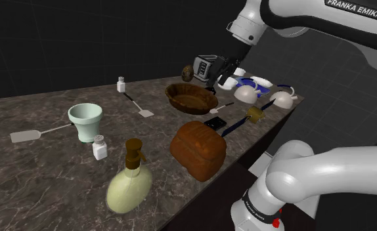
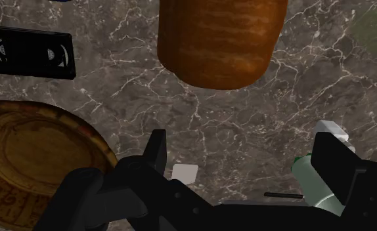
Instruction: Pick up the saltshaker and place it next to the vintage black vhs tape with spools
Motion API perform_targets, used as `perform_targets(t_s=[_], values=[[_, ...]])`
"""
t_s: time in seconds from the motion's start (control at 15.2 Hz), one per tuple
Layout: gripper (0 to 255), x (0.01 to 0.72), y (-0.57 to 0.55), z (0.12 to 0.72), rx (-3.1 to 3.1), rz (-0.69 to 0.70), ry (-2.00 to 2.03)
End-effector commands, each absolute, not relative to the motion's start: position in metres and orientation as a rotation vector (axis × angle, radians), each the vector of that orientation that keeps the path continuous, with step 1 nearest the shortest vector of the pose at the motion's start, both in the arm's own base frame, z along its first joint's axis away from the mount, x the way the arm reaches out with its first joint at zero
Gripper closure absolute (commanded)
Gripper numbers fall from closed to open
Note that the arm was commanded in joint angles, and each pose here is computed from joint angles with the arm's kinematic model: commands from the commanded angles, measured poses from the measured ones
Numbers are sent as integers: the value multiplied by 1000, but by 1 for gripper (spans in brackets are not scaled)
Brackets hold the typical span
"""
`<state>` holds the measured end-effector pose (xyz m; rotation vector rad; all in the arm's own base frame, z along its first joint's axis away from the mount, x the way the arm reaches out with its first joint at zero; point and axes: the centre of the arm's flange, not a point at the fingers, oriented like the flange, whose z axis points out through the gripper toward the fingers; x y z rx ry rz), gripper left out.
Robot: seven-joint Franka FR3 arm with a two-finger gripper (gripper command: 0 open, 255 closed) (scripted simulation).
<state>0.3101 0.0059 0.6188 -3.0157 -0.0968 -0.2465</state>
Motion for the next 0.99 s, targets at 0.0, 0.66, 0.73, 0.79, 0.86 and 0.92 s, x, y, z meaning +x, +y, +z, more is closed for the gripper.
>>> perform_targets(t_s=[0.0,0.66,0.73,0.79,0.86,0.92], values=[[0,310,6,619,-3016,-247,-97],[0,339,113,541,-3044,-332,12],[0,343,123,533,-3047,-341,23],[0,346,134,525,-3049,-349,34],[0,350,144,518,-3052,-358,45],[0,354,154,510,-3054,-366,56]])
